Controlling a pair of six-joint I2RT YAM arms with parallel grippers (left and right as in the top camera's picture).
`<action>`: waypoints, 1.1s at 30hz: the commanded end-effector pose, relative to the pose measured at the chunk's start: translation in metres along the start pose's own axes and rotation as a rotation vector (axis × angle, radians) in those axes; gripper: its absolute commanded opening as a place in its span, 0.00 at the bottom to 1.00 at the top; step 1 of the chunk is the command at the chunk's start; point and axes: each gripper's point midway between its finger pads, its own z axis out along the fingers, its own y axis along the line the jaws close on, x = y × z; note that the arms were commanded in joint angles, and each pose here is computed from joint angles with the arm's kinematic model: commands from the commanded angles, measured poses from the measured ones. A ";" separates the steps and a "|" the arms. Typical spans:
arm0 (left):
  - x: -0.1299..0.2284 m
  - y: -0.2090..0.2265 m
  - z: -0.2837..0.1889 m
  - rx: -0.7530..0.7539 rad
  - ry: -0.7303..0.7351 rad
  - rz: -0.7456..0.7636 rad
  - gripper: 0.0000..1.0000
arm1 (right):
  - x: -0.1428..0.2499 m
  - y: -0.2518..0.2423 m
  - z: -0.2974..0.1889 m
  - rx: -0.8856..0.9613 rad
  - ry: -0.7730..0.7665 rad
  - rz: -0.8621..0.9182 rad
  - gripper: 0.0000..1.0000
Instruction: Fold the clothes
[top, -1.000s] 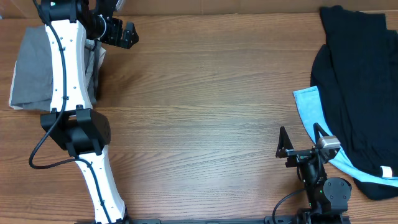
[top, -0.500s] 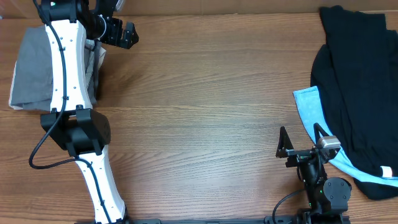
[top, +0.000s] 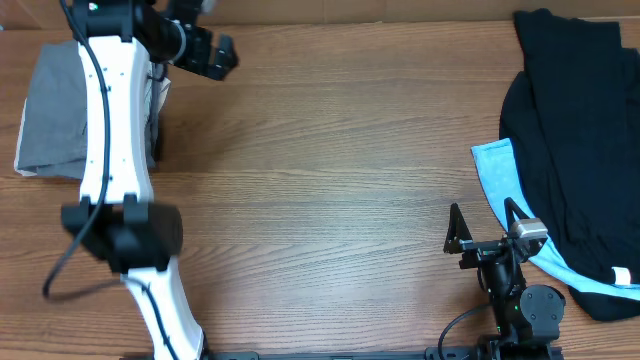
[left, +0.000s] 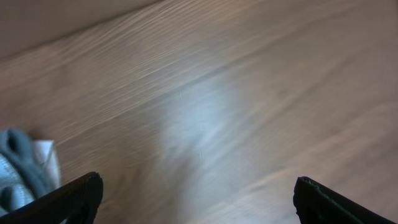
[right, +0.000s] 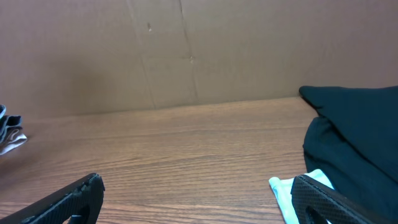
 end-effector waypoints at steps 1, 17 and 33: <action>0.011 -0.052 -0.043 0.026 -0.043 0.056 1.00 | 0.001 -0.003 0.000 0.013 -0.007 0.003 1.00; 0.171 -0.059 -0.053 -0.122 -0.158 0.026 1.00 | 0.001 -0.003 0.000 0.013 -0.007 0.003 1.00; 0.235 -0.078 -0.051 -0.315 -0.682 0.184 1.00 | 0.001 -0.003 0.000 0.013 -0.007 0.003 1.00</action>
